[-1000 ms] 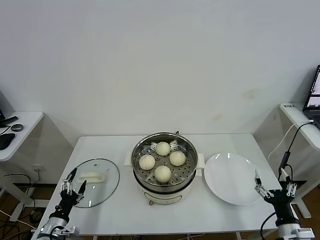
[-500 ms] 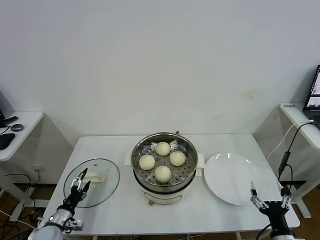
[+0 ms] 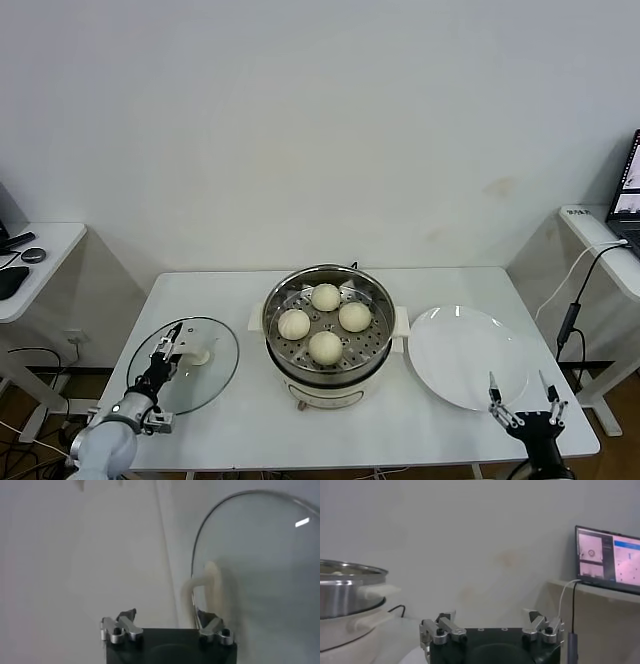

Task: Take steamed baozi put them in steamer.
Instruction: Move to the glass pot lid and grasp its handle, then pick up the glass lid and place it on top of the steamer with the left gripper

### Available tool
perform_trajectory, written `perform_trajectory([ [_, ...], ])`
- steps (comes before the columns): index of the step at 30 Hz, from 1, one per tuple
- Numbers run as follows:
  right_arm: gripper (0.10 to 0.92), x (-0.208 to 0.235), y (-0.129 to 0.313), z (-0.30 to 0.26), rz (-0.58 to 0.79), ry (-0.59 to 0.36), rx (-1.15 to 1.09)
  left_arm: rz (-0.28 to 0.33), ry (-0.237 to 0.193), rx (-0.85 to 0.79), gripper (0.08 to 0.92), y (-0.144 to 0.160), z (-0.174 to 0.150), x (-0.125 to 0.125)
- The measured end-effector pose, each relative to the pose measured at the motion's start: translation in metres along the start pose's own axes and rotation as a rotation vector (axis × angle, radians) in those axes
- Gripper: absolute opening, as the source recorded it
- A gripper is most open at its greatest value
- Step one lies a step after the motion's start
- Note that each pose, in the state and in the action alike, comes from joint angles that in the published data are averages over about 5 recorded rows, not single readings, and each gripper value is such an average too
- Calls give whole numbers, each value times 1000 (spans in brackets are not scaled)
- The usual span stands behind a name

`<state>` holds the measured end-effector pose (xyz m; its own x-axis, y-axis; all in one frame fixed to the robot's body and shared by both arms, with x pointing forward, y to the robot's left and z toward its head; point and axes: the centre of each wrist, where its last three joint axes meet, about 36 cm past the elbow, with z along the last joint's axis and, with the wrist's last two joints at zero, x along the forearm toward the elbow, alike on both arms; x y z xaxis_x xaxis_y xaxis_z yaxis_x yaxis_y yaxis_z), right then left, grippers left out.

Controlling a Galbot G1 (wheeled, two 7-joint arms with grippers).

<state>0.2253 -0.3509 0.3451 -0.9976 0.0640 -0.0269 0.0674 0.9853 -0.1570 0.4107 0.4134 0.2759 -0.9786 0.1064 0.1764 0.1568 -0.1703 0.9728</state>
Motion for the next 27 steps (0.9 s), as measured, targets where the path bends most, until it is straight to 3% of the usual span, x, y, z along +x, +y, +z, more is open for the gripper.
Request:
perform_trajectory([
  [9, 823, 1, 5, 4, -17, 15, -3, 14, 19, 9, 432, -6, 7, -12],
  [17, 823, 3, 9, 8, -38, 30, -9, -24, 27, 43, 203, -9, 9, -10],
  [20, 823, 4, 11, 9, -50, 37, -7, -49, 36, 61, 166, -4, 11, -5],
  [27, 823, 6, 16, 14, -86, 54, 0, -153, 72, 99, 166, 23, 13, 19],
])
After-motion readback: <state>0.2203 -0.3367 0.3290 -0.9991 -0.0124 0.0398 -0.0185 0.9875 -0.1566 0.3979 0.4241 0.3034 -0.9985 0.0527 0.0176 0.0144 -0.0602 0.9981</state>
